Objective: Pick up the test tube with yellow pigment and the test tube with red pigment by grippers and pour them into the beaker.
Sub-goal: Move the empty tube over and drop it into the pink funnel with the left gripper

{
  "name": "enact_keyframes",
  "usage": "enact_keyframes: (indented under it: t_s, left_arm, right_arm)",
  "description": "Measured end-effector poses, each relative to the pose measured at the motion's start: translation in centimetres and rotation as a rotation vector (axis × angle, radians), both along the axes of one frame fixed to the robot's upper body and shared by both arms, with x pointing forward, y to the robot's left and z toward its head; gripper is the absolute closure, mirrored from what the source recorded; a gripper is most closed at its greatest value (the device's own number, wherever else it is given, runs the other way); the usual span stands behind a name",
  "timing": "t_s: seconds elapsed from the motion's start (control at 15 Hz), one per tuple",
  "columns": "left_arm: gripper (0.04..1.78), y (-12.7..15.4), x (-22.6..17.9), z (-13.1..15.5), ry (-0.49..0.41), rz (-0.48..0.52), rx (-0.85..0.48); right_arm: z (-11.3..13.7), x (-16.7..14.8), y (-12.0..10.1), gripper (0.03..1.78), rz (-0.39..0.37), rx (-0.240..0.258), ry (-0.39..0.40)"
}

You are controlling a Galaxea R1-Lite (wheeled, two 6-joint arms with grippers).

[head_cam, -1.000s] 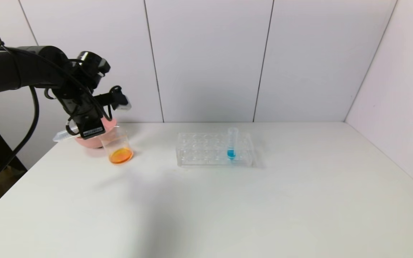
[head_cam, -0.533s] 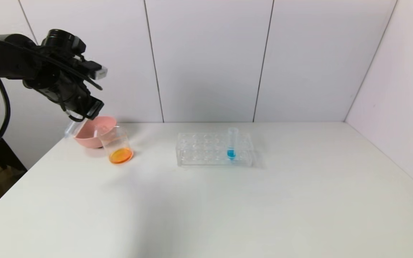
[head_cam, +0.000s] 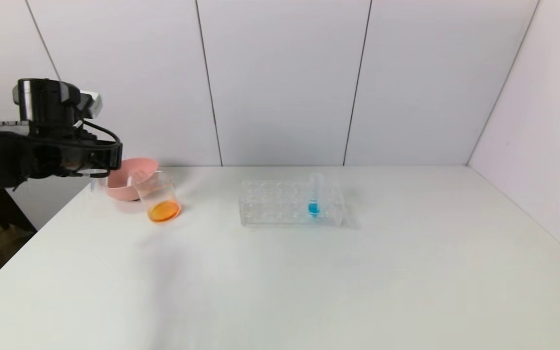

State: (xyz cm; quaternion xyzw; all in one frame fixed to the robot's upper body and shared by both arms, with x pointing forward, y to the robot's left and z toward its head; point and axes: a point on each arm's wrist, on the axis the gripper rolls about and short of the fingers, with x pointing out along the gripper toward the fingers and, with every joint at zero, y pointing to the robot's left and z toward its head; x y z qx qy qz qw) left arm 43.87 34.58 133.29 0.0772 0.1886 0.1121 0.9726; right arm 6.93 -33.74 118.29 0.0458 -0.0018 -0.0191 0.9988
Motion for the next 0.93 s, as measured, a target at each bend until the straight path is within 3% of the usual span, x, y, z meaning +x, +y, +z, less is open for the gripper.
enact_keyframes:
  t_s: [0.27, 0.4, 0.93]
  left_arm:
    - [1.35, 0.8, 0.1, -0.4, -0.356, 0.118, -0.035]
    - [1.35, 0.9, 1.5, -1.2, -0.457, 0.152, -0.038]
    - [1.35, 1.4, 8.4, -8.0, -0.479, 0.224, -0.081]
  right_arm:
    - [0.0, 0.0, 0.0, 0.1, 0.0, 0.0, 0.0]
    - [0.0, 0.0, 0.0, 0.1, 0.0, 0.0, 0.0]
    - [0.0, 0.0, 0.0, 0.1, 0.0, 0.0, 0.0]
